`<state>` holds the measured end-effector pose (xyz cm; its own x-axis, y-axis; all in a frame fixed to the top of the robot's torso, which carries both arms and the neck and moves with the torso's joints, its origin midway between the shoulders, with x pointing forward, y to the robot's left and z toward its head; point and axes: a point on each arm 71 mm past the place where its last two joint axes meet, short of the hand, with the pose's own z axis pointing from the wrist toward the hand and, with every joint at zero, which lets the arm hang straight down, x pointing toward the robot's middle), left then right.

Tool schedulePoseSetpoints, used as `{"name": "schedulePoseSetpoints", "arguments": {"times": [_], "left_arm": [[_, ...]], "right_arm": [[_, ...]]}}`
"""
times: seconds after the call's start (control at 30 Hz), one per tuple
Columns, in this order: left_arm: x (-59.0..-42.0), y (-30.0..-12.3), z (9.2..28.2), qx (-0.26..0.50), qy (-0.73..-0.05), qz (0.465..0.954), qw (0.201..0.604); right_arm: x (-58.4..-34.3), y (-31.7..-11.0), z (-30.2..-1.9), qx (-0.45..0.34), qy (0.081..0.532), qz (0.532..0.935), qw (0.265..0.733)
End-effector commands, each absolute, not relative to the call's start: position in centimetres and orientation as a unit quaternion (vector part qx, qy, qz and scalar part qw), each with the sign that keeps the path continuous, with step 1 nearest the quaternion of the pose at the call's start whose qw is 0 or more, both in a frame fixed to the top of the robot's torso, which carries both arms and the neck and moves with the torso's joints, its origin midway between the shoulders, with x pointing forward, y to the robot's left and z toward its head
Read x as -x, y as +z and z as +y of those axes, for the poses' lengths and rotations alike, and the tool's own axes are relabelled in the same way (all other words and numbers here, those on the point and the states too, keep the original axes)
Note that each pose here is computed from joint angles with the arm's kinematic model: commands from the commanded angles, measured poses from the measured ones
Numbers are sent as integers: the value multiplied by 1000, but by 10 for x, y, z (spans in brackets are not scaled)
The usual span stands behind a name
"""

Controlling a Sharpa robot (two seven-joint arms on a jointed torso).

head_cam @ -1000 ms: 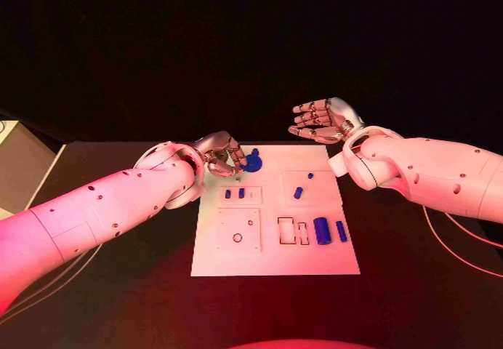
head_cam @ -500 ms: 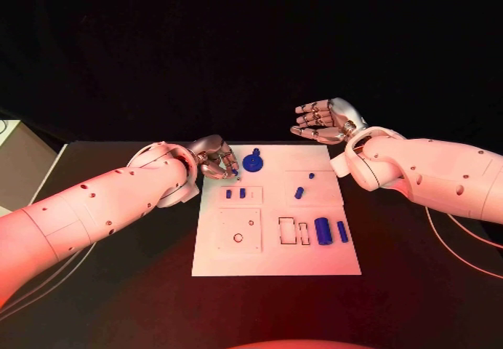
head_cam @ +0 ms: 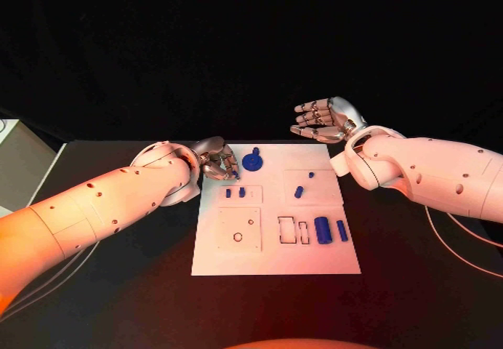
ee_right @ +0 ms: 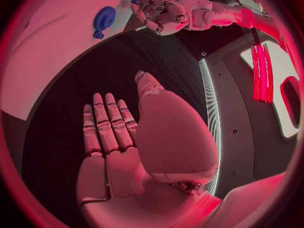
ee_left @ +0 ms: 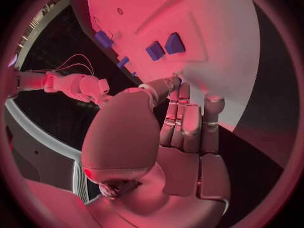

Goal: Assemble the parts on the task board

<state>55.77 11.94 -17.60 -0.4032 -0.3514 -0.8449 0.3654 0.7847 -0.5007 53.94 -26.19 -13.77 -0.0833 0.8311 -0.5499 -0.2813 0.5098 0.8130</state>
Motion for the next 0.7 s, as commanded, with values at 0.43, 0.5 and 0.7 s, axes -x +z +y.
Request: {"name": "schedulePoseSetpoints", "arguments": {"times": [0.43, 0.5, 0.7], "left_arm": [[-555, -179, 112, -19, -325, 781, 533], [-555, -179, 112, -19, -324, 781, 533], [-555, -180, 111, -19, -320, 785, 531]], "right_arm": [[-539, -137, -260, -226, 443, 592, 634], [-539, -137, -260, -226, 443, 592, 634], [-539, -137, -260, -226, 443, 592, 634]]}}
